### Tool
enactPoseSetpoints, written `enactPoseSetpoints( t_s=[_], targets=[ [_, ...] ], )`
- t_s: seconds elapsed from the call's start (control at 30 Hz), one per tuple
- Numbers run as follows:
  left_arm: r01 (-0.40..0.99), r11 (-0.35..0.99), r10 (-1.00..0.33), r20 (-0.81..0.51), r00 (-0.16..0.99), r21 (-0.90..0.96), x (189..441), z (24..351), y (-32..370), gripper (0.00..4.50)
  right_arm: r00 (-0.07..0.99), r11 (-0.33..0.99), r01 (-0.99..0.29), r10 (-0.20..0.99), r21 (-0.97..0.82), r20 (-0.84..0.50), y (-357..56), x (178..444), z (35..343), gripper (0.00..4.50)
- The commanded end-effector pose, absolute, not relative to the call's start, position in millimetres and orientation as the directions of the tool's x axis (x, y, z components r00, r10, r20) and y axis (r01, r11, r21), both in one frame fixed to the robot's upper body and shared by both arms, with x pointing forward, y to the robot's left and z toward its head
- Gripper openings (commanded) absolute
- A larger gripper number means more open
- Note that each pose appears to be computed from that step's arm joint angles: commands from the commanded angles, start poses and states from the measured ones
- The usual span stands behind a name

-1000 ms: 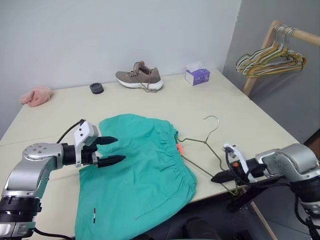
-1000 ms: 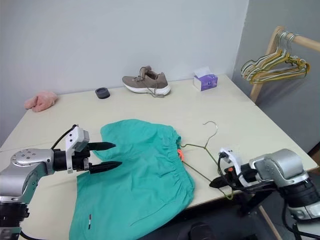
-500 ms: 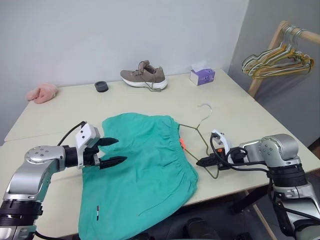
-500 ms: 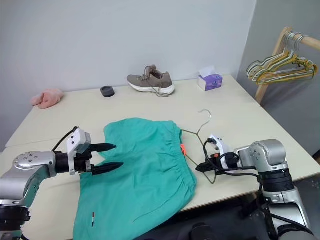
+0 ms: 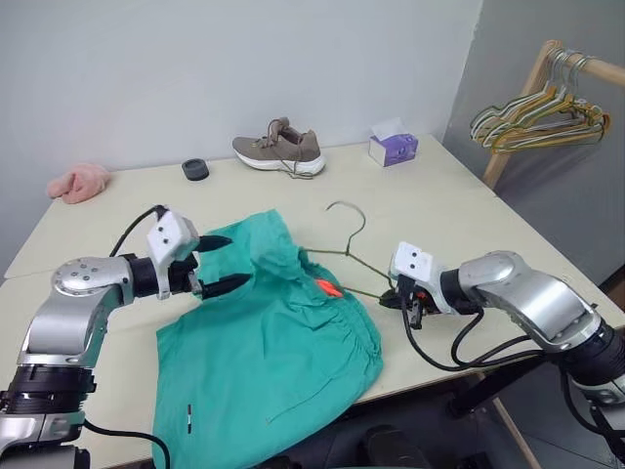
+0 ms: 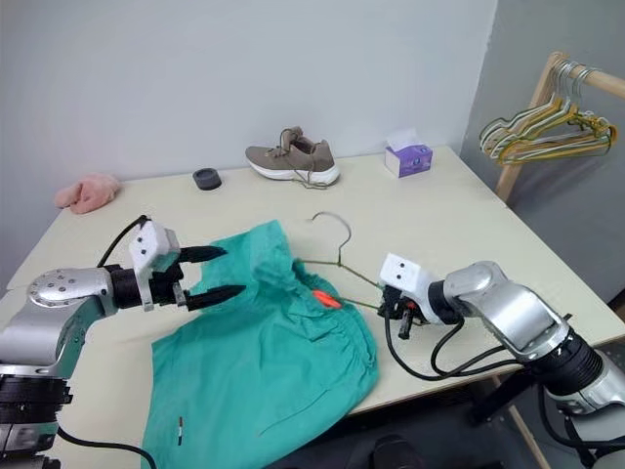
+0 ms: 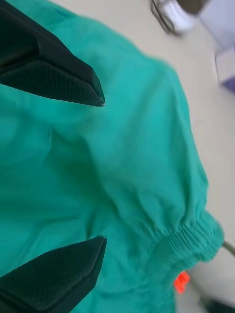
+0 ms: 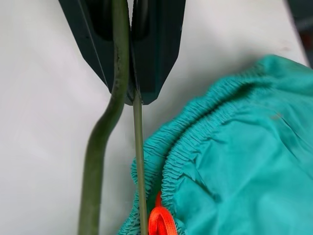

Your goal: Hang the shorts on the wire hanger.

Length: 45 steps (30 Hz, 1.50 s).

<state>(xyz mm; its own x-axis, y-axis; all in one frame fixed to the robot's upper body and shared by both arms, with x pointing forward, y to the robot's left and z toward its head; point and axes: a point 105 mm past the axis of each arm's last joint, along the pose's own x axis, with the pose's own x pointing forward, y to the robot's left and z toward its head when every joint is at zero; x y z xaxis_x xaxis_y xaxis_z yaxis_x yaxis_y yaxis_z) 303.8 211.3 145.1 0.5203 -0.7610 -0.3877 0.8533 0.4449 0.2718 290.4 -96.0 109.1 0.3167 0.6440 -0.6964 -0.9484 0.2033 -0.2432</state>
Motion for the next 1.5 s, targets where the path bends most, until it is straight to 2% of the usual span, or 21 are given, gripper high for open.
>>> enactPoseSetpoints(
  t_s=[0.03, 0.37, 0.5, 0.6, 0.73, 1.0, 1.03, 1.23, 1.27, 1.33, 1.5],
  targets=[
    [0.869, 0.334, -0.79, -0.395, 0.47, 0.366, 301.9, 160.3, 194.4, 4.48, 0.328, 0.118, -0.935, 0.652, -0.335, -0.684, -93.1, 290.4, 115.3, 0.0],
    [0.919, 0.198, -0.807, -0.475, 0.349, 0.34, 291.9, 138.4, 175.1, 4.48, 0.319, 0.012, -0.906, 0.676, -0.424, -0.664, -82.5, 290.2, 123.2, 0.0],
    [0.929, 0.184, -0.804, -0.495, 0.331, 0.322, 289.4, 132.6, 175.7, 4.48, 0.322, -0.01, -0.89, 0.694, -0.457, -0.643, -79.0, 289.8, 128.8, 0.0],
    [0.926, 0.207, -0.803, -0.486, 0.345, 0.317, 292.3, 130.8, 177.4, 3.92, 0.308, -0.025, -0.886, 0.715, -0.463, -0.628, -75.9, 285.2, 133.1, 0.0],
    [0.93, 0.205, -0.804, -0.488, 0.338, 0.306, 291.5, 128.7, 177.0, 2.56, 0.301, -0.031, -0.883, 0.728, -0.469, -0.616, -73.3, 283.0, 135.9, 0.0],
    [0.937, 0.195, -0.812, -0.488, 0.32, 0.29, 288.4, 126.2, 173.4, 0.14, 0.267, -0.068, -0.879, 0.749, -0.472, -0.607, -67.8, 277.9, 137.2, 0.0],
    [0.939, 0.192, -0.813, -0.489, 0.315, 0.286, 287.6, 125.8, 173.0, 0.01, 0.263, -0.075, -0.878, 0.75, -0.473, -0.607, -67.4, 277.4, 137.1, 0.0],
    [0.949, 0.183, -0.811, -0.505, 0.294, 0.258, 282.5, 123.0, 174.7, 0.01, 0.252, -0.114, -0.87, 0.734, -0.479, -0.631, -85.3, 283.6, 138.4, 0.0],
    [0.949, 0.184, -0.809, -0.509, 0.293, 0.254, 281.9, 122.5, 176.1, 0.0, 0.264, -0.111, -0.867, 0.725, -0.486, -0.636, -91.3, 287.4, 139.2, 0.49],
    [0.951, 0.188, -0.804, -0.517, 0.293, 0.247, 280.8, 121.8, 178.9, 0.0, 0.298, -0.109, -0.858, 0.691, -0.502, -0.659, -107.4, 295.8, 139.6, 1.0],
    [0.951, 0.201, -0.795, -0.528, 0.299, 0.236, 279.4, 120.9, 184.5, 0.0, 0.377, -0.107, -0.843, 0.581, -0.528, -0.721, -156.7, 310.5, 138.7, 2.75]
  ],
)
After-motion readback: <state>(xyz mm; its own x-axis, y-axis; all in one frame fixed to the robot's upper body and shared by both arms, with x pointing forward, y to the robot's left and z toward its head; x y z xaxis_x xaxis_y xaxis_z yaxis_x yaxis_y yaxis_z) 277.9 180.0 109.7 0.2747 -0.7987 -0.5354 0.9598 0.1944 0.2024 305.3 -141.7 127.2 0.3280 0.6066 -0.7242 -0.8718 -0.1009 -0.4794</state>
